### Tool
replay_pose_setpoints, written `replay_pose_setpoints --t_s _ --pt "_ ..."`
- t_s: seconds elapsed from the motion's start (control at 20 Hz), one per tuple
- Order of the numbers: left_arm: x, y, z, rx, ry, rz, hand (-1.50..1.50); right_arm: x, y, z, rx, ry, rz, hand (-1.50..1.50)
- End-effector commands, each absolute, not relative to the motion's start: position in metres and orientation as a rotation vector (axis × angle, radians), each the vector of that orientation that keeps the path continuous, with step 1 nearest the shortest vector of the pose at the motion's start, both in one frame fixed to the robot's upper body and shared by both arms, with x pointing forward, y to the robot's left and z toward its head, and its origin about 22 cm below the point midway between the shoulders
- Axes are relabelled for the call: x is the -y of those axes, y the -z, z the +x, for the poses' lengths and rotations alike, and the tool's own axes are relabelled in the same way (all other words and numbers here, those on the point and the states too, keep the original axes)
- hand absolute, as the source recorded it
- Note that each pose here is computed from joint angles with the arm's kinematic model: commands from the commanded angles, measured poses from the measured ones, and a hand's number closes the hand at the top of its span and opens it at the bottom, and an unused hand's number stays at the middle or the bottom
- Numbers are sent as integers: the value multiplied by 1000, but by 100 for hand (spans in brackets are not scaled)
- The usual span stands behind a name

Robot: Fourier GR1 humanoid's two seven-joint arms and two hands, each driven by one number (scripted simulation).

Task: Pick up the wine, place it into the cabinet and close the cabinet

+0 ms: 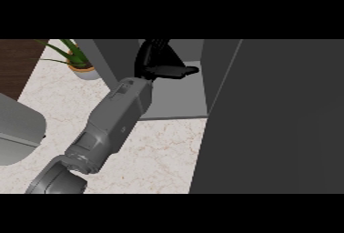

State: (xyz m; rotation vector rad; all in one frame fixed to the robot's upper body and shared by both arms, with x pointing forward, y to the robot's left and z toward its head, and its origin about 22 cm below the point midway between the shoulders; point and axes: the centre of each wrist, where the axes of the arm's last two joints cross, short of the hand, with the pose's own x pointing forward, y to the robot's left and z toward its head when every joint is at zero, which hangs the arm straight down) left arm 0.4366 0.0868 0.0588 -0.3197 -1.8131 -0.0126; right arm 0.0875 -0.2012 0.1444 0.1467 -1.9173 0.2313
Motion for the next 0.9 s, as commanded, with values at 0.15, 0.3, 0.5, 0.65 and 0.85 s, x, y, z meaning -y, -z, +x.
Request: replay_pose_setpoints --t_s 0.15,0.3,0.5,0.65,0.85 --pt "-90 -35 418 1790 -14 -444 -150 207 -189 64 1927 -168 227 -150" --pt "-89 -32 411 1765 -9 -503 -150 206 -186 66 1933 -164 219 -150" --pt "-89 -26 396 1746 -1 -539 -150 209 -190 59 1916 -159 203 -150" --pt "-88 -14 375 1720 0 -566 -150 212 -188 62 1916 -168 182 -150" --pt "-90 0 351 1716 -17 -571 -150 211 -191 63 1922 -161 203 -150"
